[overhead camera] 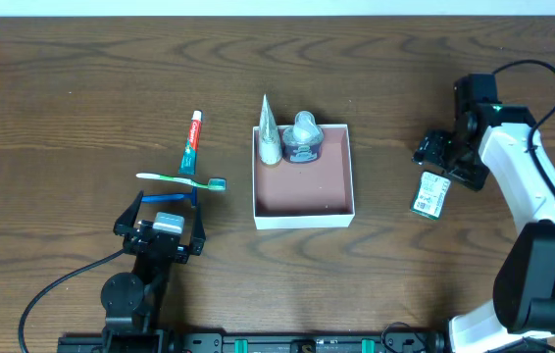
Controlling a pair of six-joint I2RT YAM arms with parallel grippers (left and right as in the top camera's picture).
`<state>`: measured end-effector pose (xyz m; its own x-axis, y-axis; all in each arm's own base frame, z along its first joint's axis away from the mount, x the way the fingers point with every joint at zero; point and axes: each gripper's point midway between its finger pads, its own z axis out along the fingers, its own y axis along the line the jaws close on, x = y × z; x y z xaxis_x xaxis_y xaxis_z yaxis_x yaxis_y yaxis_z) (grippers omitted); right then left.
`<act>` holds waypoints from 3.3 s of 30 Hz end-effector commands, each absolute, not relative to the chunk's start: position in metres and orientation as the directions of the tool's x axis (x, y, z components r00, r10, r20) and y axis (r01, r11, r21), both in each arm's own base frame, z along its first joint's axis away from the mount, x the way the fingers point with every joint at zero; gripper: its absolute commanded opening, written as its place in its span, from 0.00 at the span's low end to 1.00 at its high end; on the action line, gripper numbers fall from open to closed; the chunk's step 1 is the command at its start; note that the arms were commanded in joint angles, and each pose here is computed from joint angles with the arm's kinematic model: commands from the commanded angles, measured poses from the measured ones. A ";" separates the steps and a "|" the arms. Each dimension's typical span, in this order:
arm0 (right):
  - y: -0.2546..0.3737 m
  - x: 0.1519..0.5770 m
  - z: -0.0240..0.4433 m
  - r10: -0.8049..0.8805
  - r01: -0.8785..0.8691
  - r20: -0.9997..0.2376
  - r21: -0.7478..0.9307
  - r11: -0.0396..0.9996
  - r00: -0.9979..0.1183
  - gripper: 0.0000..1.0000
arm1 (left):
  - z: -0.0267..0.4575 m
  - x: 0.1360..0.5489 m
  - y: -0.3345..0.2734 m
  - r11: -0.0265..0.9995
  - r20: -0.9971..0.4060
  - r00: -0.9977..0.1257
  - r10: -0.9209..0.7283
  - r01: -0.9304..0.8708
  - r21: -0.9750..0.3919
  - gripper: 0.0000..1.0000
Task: Pack container
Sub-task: 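Move the right gripper to the green soap box and grasp it, then carry the soap box left and lower it into the box front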
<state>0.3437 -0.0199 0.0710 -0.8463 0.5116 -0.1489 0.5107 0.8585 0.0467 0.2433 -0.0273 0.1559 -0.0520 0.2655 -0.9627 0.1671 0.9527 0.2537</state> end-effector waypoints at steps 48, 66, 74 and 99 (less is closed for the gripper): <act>-0.008 0.321 -0.010 0.424 0.403 -0.161 0.151 0.903 -0.891 0.39 | 0.140 0.243 -0.028 0.954 -0.961 -0.099 0.257 0.187 0.236 0.98; 0.015 0.318 -0.007 0.230 0.189 -0.150 0.244 0.951 -0.962 0.41 | 0.140 0.243 -0.028 0.954 -0.961 -0.099 0.257 0.187 0.236 0.98; 0.029 0.337 0.032 0.212 0.142 -0.185 0.331 0.933 -0.960 0.42 | 0.140 0.243 -0.028 0.954 -0.961 -0.099 0.257 0.187 0.236 0.98; 0.176 0.397 0.168 0.215 -0.108 -0.470 0.570 0.815 -0.856 0.43 | 0.140 0.243 -0.028 0.954 -0.961 -0.099 0.257 0.187 0.236 0.98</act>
<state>0.3899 0.1746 0.1720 -0.8601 0.1437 -0.4895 -0.2002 0.7875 0.5829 0.2433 -0.0273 0.1559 -0.0519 0.2659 -0.9626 0.1671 0.9526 0.2541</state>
